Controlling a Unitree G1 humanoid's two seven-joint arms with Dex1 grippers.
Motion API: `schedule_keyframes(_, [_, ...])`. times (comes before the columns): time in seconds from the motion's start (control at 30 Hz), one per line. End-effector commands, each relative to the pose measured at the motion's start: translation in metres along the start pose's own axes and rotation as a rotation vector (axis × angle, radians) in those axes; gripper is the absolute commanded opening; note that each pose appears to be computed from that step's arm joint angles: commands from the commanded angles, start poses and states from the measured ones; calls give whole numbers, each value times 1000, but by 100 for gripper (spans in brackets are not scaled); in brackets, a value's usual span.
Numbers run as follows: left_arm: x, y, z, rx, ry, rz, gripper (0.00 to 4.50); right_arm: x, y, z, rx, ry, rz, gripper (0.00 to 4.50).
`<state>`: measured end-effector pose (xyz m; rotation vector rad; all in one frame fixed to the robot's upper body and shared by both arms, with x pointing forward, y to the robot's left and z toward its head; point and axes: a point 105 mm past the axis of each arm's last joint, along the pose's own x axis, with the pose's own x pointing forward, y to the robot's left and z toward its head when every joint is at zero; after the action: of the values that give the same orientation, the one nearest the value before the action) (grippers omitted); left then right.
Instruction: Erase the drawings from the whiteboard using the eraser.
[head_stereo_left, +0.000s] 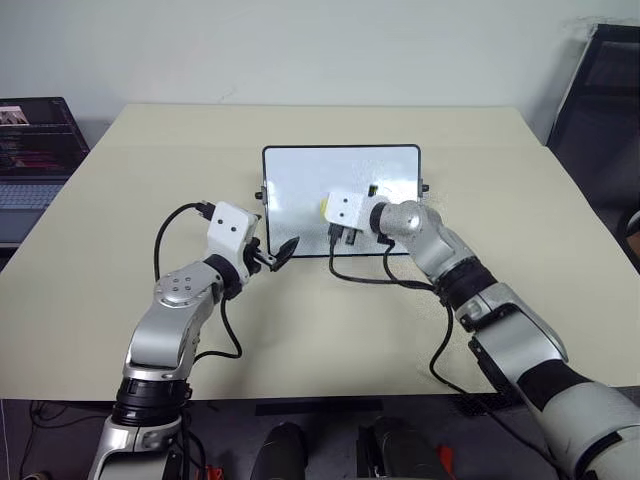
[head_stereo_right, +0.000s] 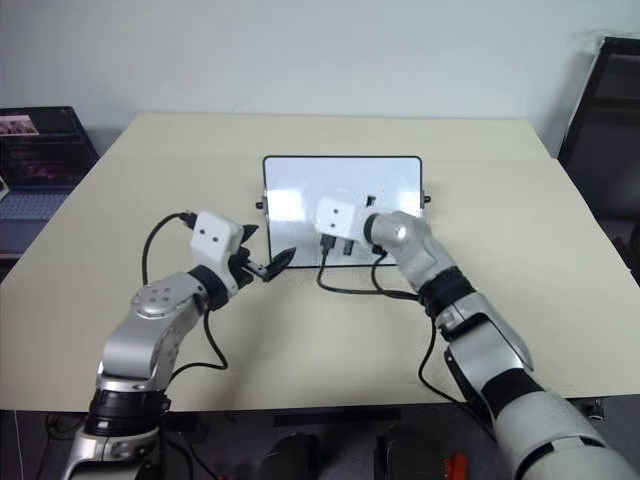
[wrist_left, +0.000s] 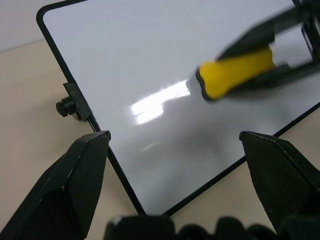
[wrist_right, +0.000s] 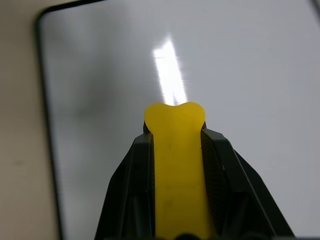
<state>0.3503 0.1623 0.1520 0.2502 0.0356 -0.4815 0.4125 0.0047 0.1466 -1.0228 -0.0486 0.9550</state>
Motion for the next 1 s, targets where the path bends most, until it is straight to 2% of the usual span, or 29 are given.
schedule_keyframes(0.03, [1,-5,19,32,-62,-29,450,-8,-13,9,47,-36,-64,96])
schedule_keyframes(0.2, [-1,-19,24,45,-82,-126,450,-36,-27,6,219,-92,-205,96])
schedule_keyframes(0.27, [-1,-28,27,51,-94,-188,450,-51,-26,4,308,-114,-250,96])
schedule_keyframes(0.4, [2,-48,33,81,-114,-360,450,-99,-11,-19,559,-102,-392,96])
schedule_keyframes(0.57, [8,-70,35,117,-124,-560,450,-134,22,-46,805,3,-550,96])
schedule_keyframes(0.77, [20,-90,31,170,-124,-785,450,-166,38,-89,985,211,-770,96])
schedule_keyframes(0.87, [32,-100,37,155,-148,-863,450,-165,37,-100,1050,246,-807,96])
schedule_keyframes(1.0, [46,-115,36,221,-141,-963,450,-169,21,-116,1053,277,-892,96])
